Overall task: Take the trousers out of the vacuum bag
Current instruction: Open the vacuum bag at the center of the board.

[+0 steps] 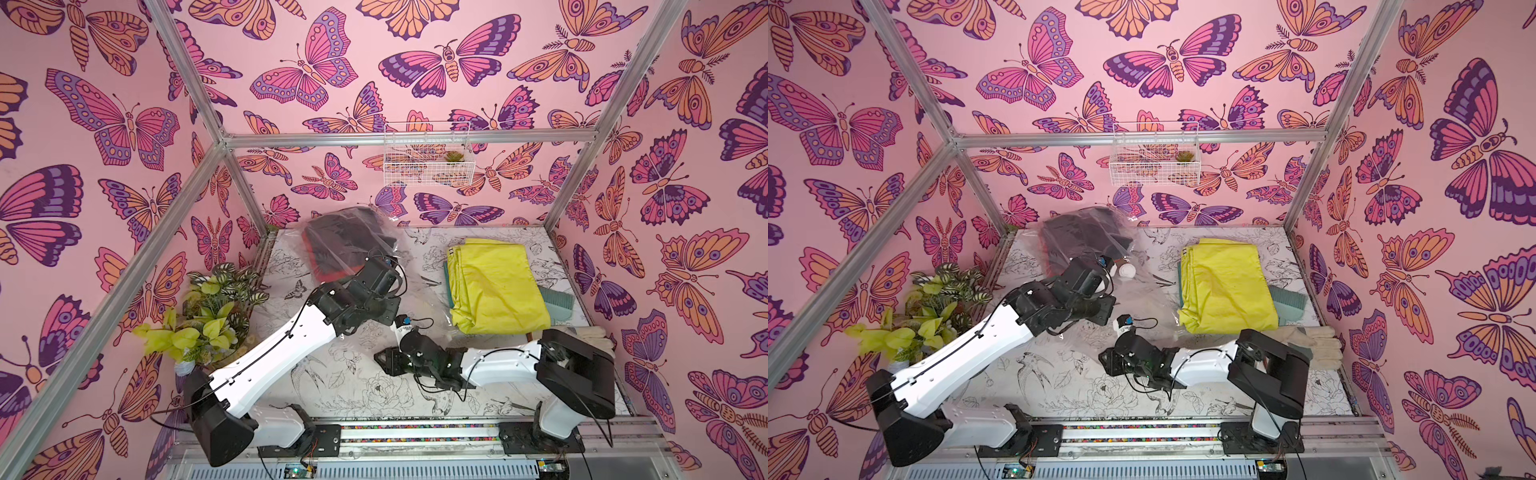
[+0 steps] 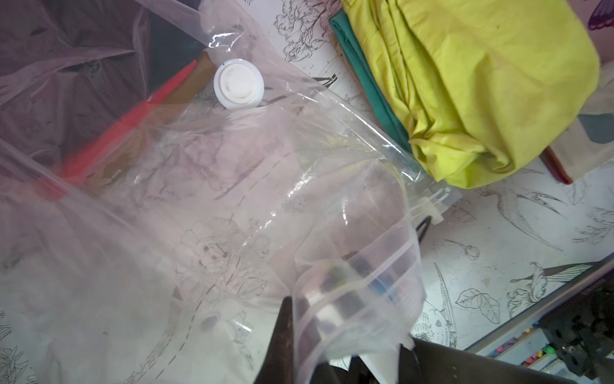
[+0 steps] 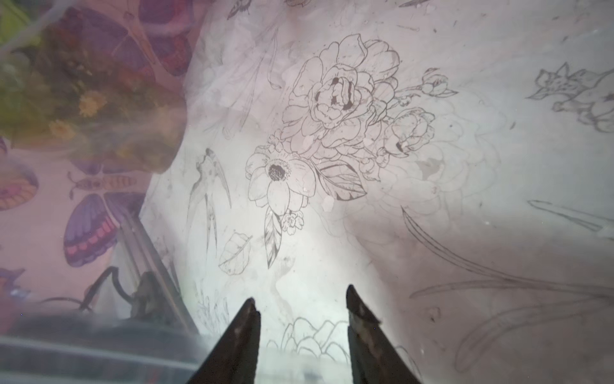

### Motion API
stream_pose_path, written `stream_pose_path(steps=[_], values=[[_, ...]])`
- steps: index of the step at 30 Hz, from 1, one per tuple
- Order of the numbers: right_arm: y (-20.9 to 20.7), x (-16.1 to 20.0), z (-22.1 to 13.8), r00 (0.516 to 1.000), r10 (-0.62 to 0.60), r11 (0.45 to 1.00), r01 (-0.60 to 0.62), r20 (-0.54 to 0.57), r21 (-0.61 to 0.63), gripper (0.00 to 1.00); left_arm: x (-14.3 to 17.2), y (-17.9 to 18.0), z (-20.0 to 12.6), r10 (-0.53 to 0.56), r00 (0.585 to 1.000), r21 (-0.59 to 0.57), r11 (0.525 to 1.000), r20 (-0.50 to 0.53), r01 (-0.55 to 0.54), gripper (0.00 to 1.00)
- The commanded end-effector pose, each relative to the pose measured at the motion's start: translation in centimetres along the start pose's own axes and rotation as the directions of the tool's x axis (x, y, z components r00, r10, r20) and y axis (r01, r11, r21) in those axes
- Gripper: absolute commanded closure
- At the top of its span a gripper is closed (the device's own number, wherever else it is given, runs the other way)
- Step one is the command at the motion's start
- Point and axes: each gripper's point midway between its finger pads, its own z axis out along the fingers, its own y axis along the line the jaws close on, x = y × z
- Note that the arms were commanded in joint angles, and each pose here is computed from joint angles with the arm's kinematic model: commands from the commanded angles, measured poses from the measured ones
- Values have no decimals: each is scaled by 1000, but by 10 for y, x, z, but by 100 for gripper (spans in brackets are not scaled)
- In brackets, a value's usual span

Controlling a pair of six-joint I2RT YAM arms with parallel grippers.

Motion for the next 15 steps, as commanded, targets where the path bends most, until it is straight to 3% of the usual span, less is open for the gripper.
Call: stream_pose_path(steps=[1,6,15], values=[[21,-18,7,994,90,994,-86,68,-71,57,-10,-14,-22,-18,999,93,996,35,14,100],[14,-22,13,981,170,984,-164,94,-62,58,-6,-8,-20,-11,1000,52,999,20,10,100],[-3,-28,6,970,209,978,-207,120,-34,58,0,27,14,-24,999,-118,993,-38,20,95]])
